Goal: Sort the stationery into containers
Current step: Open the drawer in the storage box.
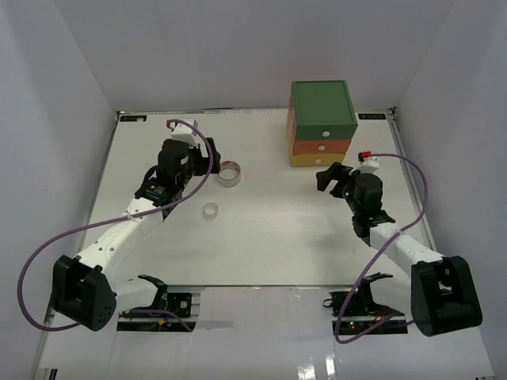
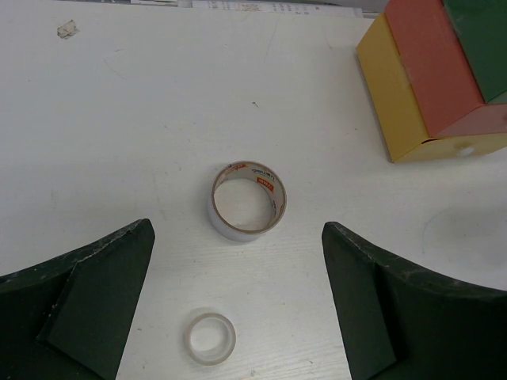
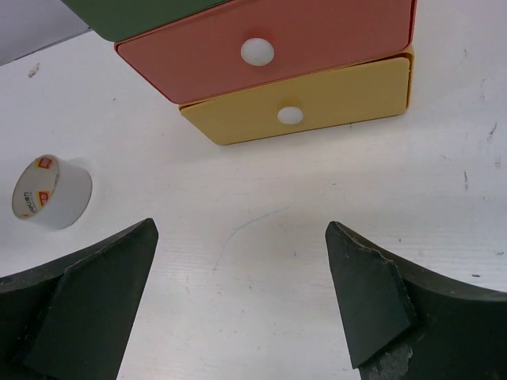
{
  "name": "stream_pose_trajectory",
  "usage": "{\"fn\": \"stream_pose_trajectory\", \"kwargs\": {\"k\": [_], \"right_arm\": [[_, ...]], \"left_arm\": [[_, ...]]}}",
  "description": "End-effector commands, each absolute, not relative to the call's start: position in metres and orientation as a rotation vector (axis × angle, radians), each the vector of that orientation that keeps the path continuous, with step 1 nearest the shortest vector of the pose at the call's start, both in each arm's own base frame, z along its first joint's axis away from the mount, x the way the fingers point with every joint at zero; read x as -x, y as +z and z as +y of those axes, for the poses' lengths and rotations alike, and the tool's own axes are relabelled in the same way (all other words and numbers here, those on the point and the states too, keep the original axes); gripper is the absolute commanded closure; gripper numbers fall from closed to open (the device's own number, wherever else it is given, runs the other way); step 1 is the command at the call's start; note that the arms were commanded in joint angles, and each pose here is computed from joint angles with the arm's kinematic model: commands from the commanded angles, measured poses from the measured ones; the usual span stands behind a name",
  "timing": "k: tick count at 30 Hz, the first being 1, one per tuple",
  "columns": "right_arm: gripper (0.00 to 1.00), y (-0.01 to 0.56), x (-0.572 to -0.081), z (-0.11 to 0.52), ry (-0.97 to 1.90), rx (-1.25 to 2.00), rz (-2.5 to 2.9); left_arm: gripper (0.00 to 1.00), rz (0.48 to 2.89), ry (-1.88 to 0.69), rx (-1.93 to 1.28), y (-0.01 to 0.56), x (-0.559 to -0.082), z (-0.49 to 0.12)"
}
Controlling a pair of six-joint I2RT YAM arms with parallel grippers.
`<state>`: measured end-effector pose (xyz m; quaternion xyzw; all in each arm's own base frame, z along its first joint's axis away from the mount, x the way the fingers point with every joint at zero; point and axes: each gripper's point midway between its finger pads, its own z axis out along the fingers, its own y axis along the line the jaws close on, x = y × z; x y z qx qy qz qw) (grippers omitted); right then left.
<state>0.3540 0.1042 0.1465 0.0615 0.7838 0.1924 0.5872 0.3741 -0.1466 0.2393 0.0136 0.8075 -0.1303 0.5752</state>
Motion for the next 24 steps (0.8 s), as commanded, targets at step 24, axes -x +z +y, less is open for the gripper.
{"fn": "stream_pose_trajectory", "kwargs": {"k": [24], "right_arm": [[0.02, 0.115, -0.431, 0.115, 0.89, -0.458, 1.755]], "left_arm": [[0.02, 1.88, -0.299, -0.044, 0.242, -0.374, -0.146]]}}
